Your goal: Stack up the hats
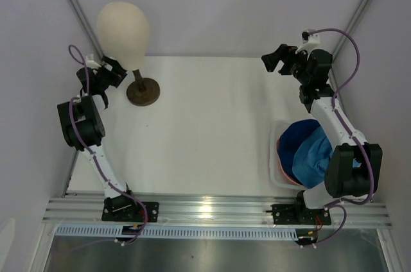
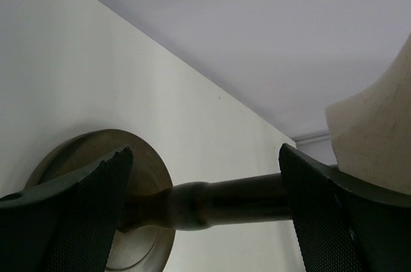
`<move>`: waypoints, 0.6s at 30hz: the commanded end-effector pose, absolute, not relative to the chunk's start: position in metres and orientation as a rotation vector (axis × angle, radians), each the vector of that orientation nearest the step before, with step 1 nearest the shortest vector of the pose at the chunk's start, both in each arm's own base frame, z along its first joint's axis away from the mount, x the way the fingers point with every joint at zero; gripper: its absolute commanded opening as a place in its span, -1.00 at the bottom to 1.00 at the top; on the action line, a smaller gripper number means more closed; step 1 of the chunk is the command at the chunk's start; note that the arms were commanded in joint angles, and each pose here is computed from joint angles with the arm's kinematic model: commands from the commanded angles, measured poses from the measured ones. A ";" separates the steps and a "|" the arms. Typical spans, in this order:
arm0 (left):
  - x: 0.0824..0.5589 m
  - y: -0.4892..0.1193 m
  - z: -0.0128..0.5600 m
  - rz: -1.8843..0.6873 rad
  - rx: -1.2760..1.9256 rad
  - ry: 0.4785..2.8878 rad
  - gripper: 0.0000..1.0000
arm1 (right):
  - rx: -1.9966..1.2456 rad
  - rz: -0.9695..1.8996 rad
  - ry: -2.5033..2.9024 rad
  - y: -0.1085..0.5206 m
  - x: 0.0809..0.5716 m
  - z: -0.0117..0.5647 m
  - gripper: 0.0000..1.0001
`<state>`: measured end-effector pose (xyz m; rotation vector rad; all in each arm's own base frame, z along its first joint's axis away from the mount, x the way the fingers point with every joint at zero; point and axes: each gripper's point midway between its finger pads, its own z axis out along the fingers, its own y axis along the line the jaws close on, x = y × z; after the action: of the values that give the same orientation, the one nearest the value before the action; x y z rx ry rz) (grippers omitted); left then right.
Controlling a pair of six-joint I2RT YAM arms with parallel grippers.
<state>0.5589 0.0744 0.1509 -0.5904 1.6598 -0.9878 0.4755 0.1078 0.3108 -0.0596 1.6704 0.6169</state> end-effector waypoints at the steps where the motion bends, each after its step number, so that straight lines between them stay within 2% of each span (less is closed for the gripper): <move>1: 0.568 0.037 0.163 -1.035 -0.420 1.740 0.96 | -0.093 0.644 1.615 0.113 0.480 0.333 0.99; 12: 0.589 -0.039 0.153 -1.261 -0.250 1.815 0.97 | -0.135 0.724 1.624 0.133 0.482 0.318 0.99; 18: 0.592 -0.082 0.161 -1.342 -0.148 1.867 0.98 | -0.159 0.918 1.596 0.181 0.493 0.316 0.99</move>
<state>0.5998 -0.0374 0.1374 -0.3360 1.8543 -1.2487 0.4861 0.1511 0.2893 -0.1022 1.6911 0.8078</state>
